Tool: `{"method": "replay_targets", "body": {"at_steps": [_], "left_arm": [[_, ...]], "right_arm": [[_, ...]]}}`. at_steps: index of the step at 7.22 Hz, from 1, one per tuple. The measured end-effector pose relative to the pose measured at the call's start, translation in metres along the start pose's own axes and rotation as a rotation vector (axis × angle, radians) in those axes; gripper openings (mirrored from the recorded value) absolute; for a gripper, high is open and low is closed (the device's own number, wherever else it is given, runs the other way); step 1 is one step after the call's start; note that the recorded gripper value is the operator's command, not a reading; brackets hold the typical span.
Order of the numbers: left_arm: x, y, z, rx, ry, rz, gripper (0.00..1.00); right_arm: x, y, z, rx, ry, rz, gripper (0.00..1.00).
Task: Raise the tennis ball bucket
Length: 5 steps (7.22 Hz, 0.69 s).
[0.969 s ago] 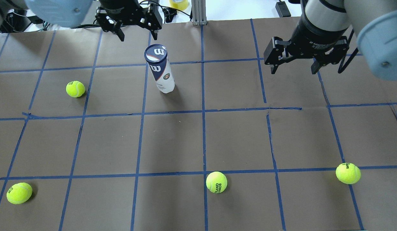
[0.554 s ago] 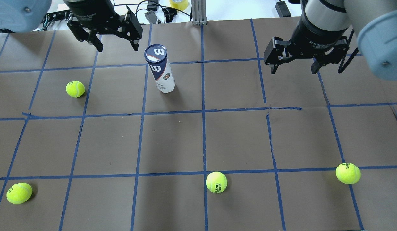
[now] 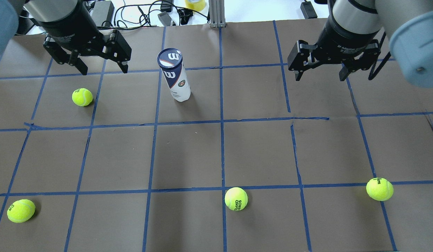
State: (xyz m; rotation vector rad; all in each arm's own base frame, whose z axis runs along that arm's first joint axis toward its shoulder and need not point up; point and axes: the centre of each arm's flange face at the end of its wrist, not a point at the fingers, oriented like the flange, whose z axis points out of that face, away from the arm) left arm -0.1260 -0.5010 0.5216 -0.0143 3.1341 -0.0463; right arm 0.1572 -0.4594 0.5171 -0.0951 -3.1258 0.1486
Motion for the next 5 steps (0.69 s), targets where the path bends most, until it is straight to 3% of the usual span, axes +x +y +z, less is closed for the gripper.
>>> {"method": "replay_targets", "body": {"at_steps": [5], "left_arm": [[-0.011, 0.022, 0.001, -0.032, -0.009, -0.037, 1.0]], "right_arm": [[0.0, 0.0, 0.0, 0.001, 0.001, 0.0, 1.0]]}}
